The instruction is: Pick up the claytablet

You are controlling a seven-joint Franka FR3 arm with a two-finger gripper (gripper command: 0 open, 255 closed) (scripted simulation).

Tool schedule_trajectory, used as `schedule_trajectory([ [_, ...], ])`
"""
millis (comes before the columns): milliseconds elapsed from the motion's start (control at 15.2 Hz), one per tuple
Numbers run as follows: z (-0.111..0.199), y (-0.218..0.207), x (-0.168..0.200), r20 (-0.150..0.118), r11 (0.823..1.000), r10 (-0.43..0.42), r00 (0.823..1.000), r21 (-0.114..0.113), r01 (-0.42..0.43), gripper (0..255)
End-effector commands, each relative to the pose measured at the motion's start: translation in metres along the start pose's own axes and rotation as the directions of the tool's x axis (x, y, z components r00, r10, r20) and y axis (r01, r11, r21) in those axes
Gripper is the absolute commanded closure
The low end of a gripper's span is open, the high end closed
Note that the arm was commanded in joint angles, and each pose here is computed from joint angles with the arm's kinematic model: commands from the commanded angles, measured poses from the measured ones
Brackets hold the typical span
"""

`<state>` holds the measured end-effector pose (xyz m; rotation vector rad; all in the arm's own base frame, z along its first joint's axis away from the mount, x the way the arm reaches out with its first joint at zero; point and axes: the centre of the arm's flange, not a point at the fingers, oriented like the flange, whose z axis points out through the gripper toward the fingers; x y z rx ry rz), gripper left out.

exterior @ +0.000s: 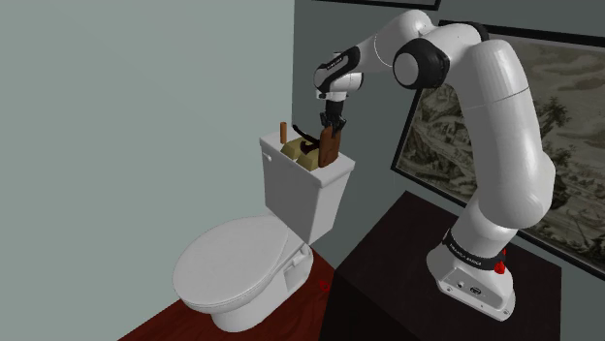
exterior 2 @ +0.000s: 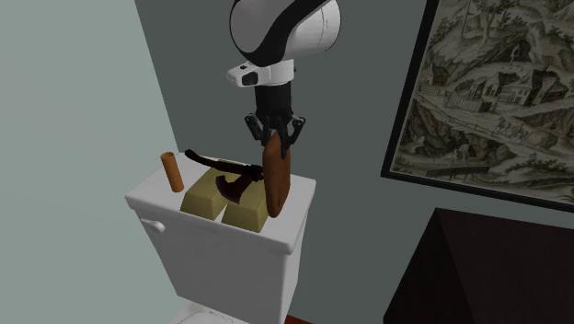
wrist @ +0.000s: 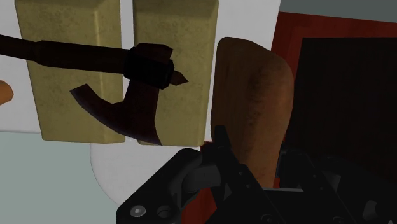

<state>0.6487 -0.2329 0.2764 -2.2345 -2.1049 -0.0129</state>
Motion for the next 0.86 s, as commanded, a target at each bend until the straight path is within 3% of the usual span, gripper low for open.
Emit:
schedule_trajectory([
  [0, -0.01, -0.001, 0.0, 0.0, 1.0, 0.0, 1.0, -0.001, 0.0, 255],
  [792, -0.064, -0.003, 0.003, 0.0, 1.0, 0.0, 1.0, -0.001, 0.0, 255],
])
